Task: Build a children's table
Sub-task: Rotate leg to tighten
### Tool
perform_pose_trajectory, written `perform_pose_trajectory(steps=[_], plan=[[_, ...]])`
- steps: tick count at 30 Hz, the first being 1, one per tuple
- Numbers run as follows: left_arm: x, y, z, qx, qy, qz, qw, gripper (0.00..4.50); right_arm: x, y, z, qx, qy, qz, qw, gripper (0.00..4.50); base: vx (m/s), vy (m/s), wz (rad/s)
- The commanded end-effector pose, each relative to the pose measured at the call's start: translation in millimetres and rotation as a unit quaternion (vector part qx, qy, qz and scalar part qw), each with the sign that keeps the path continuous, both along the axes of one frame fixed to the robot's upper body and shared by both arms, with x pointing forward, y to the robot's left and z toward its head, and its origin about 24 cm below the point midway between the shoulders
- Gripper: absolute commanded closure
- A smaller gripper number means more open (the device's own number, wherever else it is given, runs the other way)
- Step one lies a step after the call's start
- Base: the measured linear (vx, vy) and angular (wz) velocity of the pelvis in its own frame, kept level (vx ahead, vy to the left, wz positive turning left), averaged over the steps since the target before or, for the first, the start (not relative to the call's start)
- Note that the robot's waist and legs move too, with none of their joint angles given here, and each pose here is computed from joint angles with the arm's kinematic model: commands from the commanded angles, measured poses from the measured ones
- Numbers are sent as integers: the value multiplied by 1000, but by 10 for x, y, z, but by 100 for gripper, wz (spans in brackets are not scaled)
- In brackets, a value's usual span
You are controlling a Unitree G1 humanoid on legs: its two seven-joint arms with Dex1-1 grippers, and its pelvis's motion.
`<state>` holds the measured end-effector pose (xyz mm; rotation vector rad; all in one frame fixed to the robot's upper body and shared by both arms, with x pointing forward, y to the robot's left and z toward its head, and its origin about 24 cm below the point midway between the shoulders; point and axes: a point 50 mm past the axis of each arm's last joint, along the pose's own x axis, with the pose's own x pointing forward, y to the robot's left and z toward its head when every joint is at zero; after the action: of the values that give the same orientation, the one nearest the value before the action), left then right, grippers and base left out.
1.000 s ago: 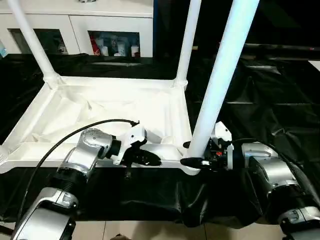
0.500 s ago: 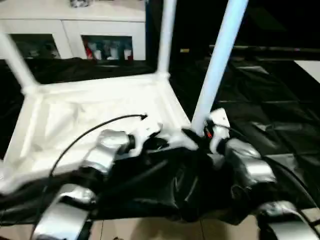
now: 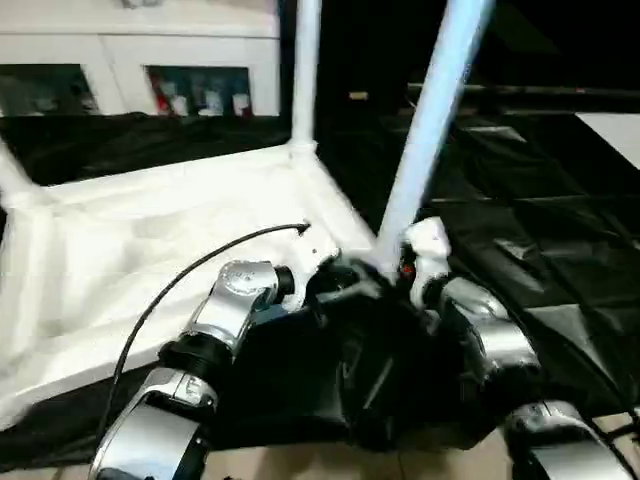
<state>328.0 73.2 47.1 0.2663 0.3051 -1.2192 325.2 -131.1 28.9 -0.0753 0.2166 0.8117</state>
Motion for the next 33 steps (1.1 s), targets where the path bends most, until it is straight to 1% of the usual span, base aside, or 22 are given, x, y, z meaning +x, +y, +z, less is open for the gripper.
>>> perform_pose_trajectory(steps=[1, 2, 5, 6, 7, 8, 9, 11, 13, 14, 15, 16, 18, 19, 20, 21, 23, 25, 27, 31, 33], plan=[[-44, -30, -31, 20, 4, -36, 999, 450, -210, 201, -123, -13, 36, 138, 990, 72, 64, -27, 0], [-44, -30, -31, 20, 4, -36, 999, 450, -210, 201, -123, -13, 36, 138, 990, 72, 64, -27, 0], [33, 135, 59, 23, 2, -19, 1000, 450, -209, 15, -23, -8, 28, 154, 988, 72, 18, -9, 0], [34, 160, 85, 21, 2, -23, 1000, 430, -207, -13, -1, -6, 25, 155, 988, 73, 0, 0, 0], [32, 172, 97, 20, 3, -25, 999, 430, -205, -24, 9, -5, 24, 155, 988, 73, 0, 0, 0], [21, 219, 127, 23, 7, -34, 999, 417, -202, -59, 37, -2, 20, 156, 988, 73, 0, 0, 0], [10, 265, 143, 31, 13, -38, 999, 417, -199, -81, 45, -2, 19, 154, 988, 73, 0, 0, 0], [-4, 336, 168, 44, 18, -39, 998, 393, -198, -113, 53, -4, 17, 153, 988, 73, 0, 0, 0], [-10, 448, 228, 70, 13, -19, 997, 375, -204, -159, 66, -6, 14, 151, 988, 73, 0, 0, 0], [-10, 448, 228, 70, 13, -19, 997, 375, -204, -159, 66, -6, 14, 151, 988, 73, 0, 0, 0], [-13, 475, 245, 79, 8, -12, 997, 350, -205, -171, 68, -6, 14, 150, 989, 73, 0, 0, 0], [-19, 500, 272, 85, 6, 0, 996, 341, -208, -186, 73, -5, 13, 147, 989, 73, 0, 0, 0], [-30, 511, 300, 84, 5, 6, 996, 334, -210, -197, 79, -4, 11, 145, 989, 73, 0, 0, 0], [-45, 516, 316, 82, 8, 9, 997, 321, -211, -203, 80, -3, 12, 143, 990, 73, 0, 0, 0], [-74, 519, 332, 80, 13, 8, 997, 321, -210, -209, 80, -2, 11, 141, 990, 73, 0, 0, 0], [-92, 518, 339, 78, 16, 6, 997, 297, -210, -211, 80, -2, 11, 140, 990, 73, 0, 0, 0], [-143, 505, 349, 71, 26, -3, 997, 292, -207, -218, 79, -3, 11, 138, 990, 73, 0, 0, 0], [-187, 488, 328, 72, 35, -10, 997, 283, -212, -220, 70, -5, 11, 139, 990, 73, 0, 0, 0], [-218, 473, 288, 84, 42, -19, 995, 255, -209, -219, 65, -7, 11, 139, 990, 73, 0, 0, 0], [-250, 442, 260, 88, 60, -22, 994, 252, -202, -219, 66, -9, 11, 139, 990, 73, 0, 0, 0], [-249, 437, 231, 100, 57, -20, 993, 252, -198, -216, 67, -12, 10, 140, 990, 73, 0, 0, 0]])
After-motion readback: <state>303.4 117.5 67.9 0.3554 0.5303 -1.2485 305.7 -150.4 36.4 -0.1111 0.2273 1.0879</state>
